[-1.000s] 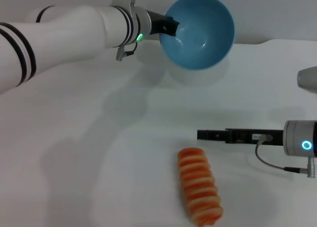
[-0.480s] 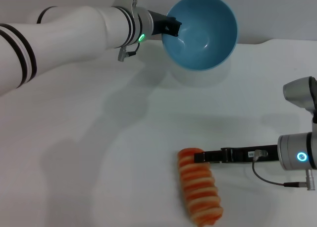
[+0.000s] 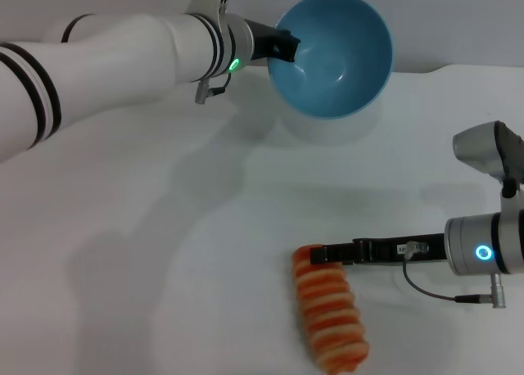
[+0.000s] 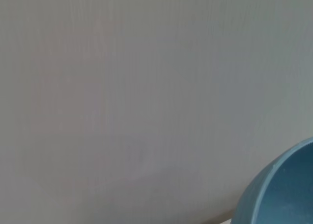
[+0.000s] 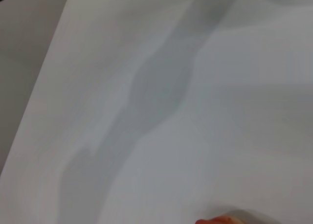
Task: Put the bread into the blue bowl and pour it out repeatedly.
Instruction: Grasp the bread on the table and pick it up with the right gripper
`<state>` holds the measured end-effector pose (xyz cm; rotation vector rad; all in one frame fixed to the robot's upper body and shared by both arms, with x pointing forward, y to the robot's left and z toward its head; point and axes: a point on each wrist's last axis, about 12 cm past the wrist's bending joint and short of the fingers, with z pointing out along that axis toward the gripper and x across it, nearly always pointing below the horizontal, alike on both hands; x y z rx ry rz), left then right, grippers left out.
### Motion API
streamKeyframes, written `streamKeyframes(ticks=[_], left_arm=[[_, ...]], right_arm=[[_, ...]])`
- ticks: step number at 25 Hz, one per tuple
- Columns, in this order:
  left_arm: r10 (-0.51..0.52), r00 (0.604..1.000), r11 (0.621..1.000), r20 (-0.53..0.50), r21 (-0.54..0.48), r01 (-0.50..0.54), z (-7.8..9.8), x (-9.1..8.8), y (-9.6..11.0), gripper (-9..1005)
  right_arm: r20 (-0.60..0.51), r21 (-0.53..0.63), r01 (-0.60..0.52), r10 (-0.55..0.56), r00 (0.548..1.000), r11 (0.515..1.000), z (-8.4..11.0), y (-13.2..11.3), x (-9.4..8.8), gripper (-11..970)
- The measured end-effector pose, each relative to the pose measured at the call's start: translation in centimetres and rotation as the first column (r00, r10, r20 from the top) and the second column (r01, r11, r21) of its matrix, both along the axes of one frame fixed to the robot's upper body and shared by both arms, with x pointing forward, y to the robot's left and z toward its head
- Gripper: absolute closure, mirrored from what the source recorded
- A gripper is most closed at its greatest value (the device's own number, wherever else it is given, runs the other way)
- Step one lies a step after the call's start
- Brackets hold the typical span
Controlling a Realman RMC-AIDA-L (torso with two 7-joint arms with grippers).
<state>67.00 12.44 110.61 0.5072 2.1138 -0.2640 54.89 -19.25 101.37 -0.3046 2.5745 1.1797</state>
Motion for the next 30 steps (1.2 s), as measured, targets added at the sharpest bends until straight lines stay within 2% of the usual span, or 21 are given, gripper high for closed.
streamKeyframes(ticks=[15,21,30], left_arm=[[0.007,1.0,1.0,0.0,-0.001,-0.007,-0.19,-0.08,0.26,997],[0.007,1.0,1.0,0.0,-0.001,-0.007,-0.21,-0.08,0.28,997],[0.012,1.0,1.0,-0.006,-0.001,-0.012,-0.44,-0.21,0.52,997]], right_arm=[[-0.004,0.0,-0.025,0.025,1.0,1.0,0.29,0.72,0.29,313],[0.003,-0.001,-0.027,0.027,1.0,1.0,0.34,0.59,0.32,531],[0.057,0.001,-0.059,0.059,0.997,0.998,0.53,0.47,0.38,619]])
